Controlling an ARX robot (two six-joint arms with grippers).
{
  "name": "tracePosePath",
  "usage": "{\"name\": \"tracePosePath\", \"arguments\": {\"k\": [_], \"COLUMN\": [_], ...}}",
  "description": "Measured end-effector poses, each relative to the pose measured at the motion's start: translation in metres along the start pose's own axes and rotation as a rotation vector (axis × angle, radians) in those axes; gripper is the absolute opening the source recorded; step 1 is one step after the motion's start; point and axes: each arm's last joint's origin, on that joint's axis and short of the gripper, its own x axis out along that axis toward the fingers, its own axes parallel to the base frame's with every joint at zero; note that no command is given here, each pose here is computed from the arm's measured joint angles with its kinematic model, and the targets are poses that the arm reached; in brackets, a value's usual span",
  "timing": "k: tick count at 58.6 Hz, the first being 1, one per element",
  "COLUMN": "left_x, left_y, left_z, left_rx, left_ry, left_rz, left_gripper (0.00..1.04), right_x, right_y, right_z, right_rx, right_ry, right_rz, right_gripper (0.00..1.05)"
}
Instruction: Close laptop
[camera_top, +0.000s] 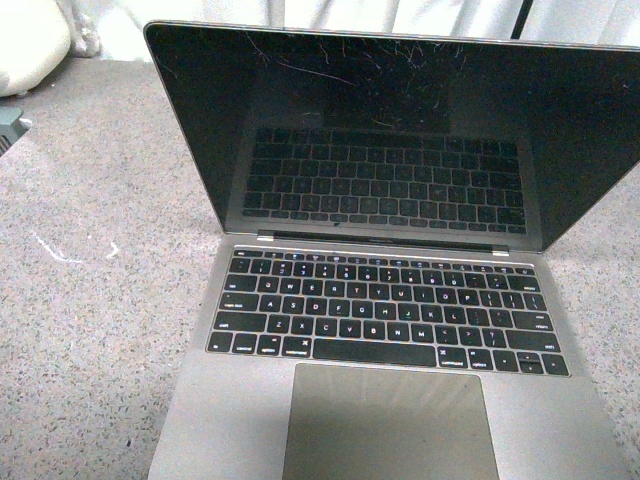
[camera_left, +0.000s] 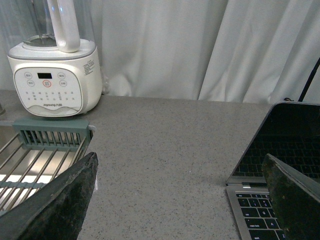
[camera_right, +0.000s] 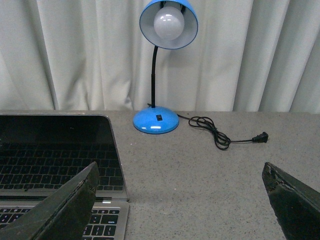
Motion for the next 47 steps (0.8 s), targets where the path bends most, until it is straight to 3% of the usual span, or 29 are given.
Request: {"name": "tracePosePath", "arguments": {"k": [38,44,47], "left_x": [0.0,0.0,0.0], "left_y": [0.0,0.0,0.0], "left_z": [0.0,0.0,0.0], "left_rx": [0.001,0.0,0.0], "left_ry": [0.0,0.0,0.0], "left_rz": [0.0,0.0,0.0], "left_gripper": [0.98,0.81,0.68], "right_x": [0.0,0.0,0.0], "right_y": [0.0,0.0,0.0], "right_z": [0.0,0.0,0.0], "right_rx": [0.0,0.001,0.001], "right_ry": [0.0,0.0,0.0], "right_rz": [0.0,0.0,0.0], "right_gripper": [0.96,0.84,0.71]}}
